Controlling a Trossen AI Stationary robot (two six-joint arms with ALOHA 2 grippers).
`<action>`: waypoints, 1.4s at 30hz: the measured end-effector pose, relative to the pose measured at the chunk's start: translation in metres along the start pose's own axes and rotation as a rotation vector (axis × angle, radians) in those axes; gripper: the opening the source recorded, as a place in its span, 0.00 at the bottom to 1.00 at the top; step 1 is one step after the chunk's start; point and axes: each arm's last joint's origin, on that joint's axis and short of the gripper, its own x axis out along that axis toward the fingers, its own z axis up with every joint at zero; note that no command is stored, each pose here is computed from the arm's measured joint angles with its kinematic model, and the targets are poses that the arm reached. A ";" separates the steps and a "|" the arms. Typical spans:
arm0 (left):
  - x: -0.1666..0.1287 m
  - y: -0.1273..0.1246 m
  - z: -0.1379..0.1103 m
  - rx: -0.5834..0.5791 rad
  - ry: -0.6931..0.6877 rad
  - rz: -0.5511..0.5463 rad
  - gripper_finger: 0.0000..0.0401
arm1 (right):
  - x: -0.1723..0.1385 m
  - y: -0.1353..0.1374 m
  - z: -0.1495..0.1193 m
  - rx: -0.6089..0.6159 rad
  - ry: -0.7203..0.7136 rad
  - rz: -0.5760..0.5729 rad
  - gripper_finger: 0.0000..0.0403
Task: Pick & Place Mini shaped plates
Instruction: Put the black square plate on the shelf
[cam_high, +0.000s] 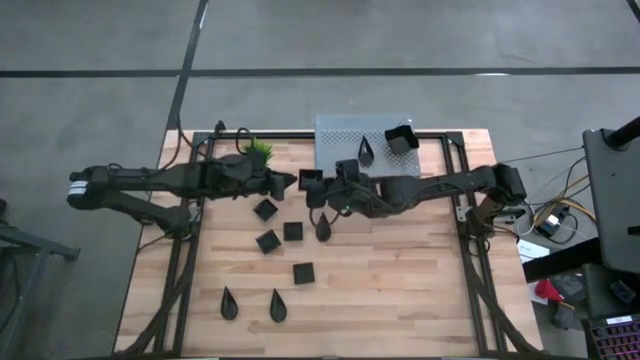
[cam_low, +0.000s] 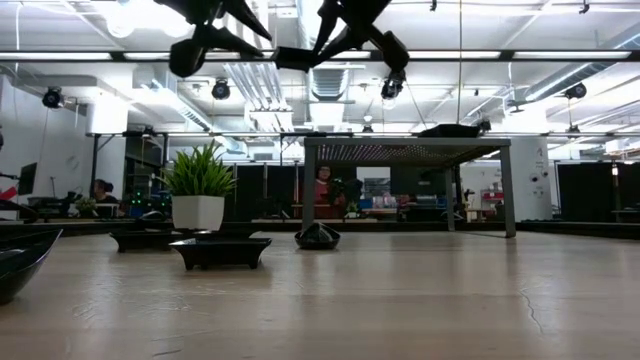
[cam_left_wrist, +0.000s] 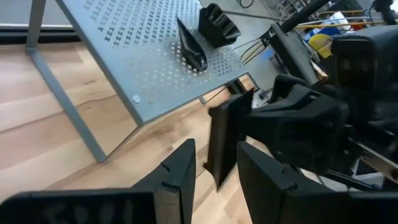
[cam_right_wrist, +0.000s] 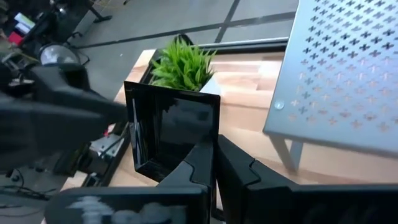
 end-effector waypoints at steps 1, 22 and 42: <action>0.001 -0.001 0.000 -0.001 -0.002 -0.002 0.27 | 0.001 -0.001 0.002 0.003 -0.003 -0.003 0.02; 0.010 -0.002 -0.001 0.050 -0.024 0.010 0.27 | 0.004 0.002 0.009 0.004 -0.022 0.034 0.02; 0.009 -0.003 0.001 0.072 -0.031 0.000 0.00 | 0.004 0.003 0.009 -0.037 -0.015 0.049 0.02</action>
